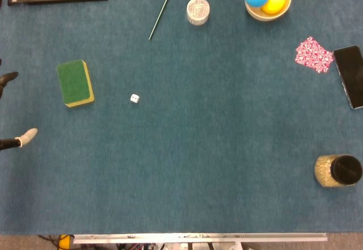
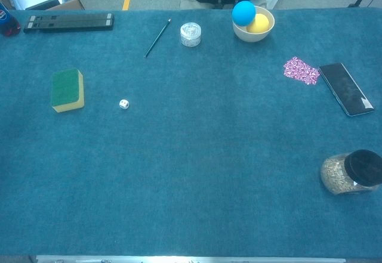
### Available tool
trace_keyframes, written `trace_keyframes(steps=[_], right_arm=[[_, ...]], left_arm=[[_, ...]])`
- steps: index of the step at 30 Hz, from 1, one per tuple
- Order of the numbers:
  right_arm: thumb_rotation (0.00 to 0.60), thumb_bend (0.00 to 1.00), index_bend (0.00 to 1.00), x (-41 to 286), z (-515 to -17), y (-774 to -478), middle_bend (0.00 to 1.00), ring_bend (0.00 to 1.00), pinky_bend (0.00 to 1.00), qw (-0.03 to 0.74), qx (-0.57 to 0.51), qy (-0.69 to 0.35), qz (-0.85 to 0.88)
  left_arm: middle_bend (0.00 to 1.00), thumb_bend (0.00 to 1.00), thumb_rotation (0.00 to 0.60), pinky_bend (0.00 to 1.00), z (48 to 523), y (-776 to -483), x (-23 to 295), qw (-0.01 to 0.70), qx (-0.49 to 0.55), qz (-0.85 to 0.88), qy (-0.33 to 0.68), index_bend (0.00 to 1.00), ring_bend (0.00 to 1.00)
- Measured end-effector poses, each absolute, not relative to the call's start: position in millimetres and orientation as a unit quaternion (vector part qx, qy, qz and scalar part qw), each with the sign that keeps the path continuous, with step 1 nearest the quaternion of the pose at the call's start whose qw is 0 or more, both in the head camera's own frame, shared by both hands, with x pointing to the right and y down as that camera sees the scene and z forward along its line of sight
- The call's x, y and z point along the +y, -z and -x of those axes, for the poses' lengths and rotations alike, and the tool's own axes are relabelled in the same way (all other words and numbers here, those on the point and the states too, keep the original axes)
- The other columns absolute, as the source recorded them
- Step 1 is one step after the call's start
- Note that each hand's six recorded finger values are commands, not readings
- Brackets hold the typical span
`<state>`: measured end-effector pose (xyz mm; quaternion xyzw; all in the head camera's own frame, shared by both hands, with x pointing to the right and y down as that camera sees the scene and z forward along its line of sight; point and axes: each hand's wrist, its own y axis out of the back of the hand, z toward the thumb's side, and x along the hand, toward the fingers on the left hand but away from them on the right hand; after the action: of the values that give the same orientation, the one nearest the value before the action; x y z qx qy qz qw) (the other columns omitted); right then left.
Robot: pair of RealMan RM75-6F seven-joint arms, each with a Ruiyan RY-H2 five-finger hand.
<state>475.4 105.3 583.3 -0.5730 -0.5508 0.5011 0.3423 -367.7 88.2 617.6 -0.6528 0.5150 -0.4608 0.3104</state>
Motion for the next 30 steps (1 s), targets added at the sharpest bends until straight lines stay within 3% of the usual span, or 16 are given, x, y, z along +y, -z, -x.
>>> trace_keyframes(steps=[11,20,22,25,30], right_arm=[[0.6,0.29,0.32,105,-473,-582,0.22,0.1,0.18,0.344,-0.55,-0.5,0.574],[0.6,0.29,0.32,106,-473,-584,0.22,0.11,0.18,0.343,-0.549,-0.501,0.575],[0.6,0.29,0.32,106,-473,-584,0.22,0.11,0.18,0.342,-0.549,-0.502,0.574],[0.6,0.29,0.32,106,-476,-585,0.22,0.1,0.18,0.342,-0.55,-0.504,0.572],[0.6,0.29,0.32,106,-477,-586,0.22,0.1,0.18,0.341,-0.549,-0.507,0.571]], left_arm=[[0.02,0.04,0.591,0.0,362,-621,83,0.316,0.502,0.664,0.455,0.15,0.0],[0.06,0.04,0.589,0.0,337,-631,60,0.332,0.449,0.705,0.438,0.3,0.0],[0.06,0.04,0.547,0.0,329,-638,54,0.33,0.43,0.718,0.437,0.31,0.0],[0.05,0.04,0.387,0.0,315,-648,46,0.326,0.4,0.737,0.437,0.32,0.0],[0.03,0.04,0.211,0.0,291,-665,34,0.32,0.35,0.761,0.442,0.32,0.0]])
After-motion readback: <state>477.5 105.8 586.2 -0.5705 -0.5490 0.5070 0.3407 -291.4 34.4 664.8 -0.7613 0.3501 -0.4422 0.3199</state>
